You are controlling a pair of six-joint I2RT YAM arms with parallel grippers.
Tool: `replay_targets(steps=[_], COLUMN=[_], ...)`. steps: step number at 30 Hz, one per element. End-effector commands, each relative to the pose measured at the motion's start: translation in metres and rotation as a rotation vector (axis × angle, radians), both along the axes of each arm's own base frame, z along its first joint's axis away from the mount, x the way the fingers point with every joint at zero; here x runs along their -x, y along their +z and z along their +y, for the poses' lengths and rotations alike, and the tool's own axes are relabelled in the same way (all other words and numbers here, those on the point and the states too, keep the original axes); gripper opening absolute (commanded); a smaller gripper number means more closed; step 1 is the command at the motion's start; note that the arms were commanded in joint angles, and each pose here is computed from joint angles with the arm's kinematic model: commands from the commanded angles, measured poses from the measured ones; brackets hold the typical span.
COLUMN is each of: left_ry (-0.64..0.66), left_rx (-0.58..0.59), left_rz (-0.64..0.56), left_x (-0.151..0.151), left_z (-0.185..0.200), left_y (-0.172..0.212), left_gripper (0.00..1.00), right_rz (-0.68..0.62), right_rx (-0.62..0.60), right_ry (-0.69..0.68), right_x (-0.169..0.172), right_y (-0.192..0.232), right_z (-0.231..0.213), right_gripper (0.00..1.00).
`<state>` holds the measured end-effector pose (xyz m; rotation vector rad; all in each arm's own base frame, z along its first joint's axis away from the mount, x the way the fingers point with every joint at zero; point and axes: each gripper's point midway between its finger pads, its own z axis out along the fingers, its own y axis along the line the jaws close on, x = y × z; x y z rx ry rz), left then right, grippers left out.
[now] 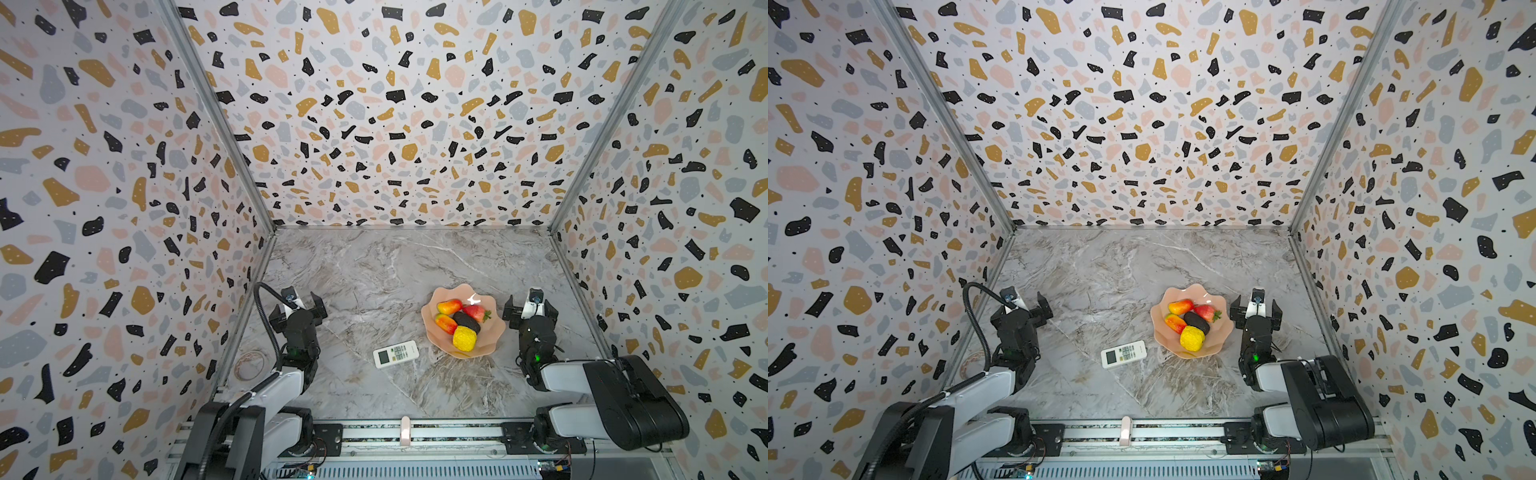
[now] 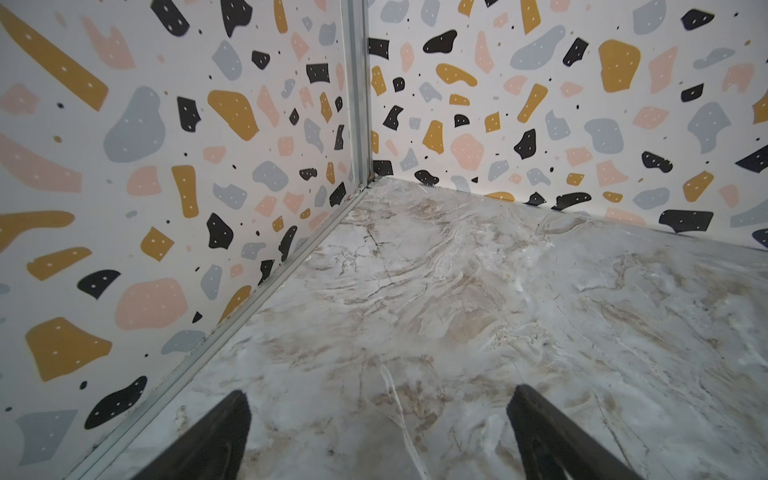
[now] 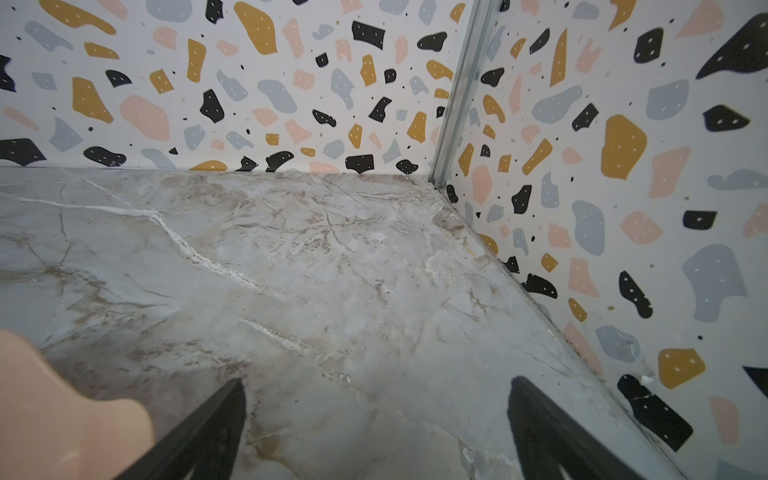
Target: Place and organize the fake fruits in the fruit bowl
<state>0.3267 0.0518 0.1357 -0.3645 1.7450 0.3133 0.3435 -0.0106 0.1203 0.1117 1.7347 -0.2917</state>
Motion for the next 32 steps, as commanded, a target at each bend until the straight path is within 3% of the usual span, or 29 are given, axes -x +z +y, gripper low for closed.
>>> replay_targets(steps=[1, 3, 5, 11, 15, 17, 32], left_ry=[0.003, 0.004, -0.046, -0.064, -0.082, -0.085, -0.085], left_rx=[-0.01, -0.005, -0.025, -0.026, -0.034, -0.032, -0.034], left_rz=[-0.142, -0.168, -0.077, -0.094, -0.094, -0.096, -0.095], left_x=[0.0, -0.004, -0.02, -0.016, -0.016, -0.016, -0.016], left_z=[0.002, 0.003, -0.005, -0.008, -0.011, -0.011, -0.011], left_y=[0.015, 0.013, 0.002, 0.0, -0.001, 0.0, 0.0], left_gripper=[0.99, 0.99, 1.0, 1.0, 1.0, 1.0, 1.0], right_rz=[-0.04, -0.024, 0.004, 0.005, -0.107, -0.052, -0.049], right_rx=[-0.028, -0.024, -0.046, -0.061, -0.036, -0.043, -0.051], right_ry=[0.033, 0.038, 0.056, 0.099, 0.136, 0.141, 0.148], right_x=[-0.02, -0.027, -0.032, -0.032, -0.015, -0.018, -0.02], right_y=[0.015, 0.013, 0.008, 0.006, 0.015, 0.007, 0.006], right_z=[0.008, 0.009, 0.008, 0.009, 0.014, 0.016, 0.014], right_gripper=[0.99, 0.99, 0.99, 0.99, 0.99, 0.99, 0.99])
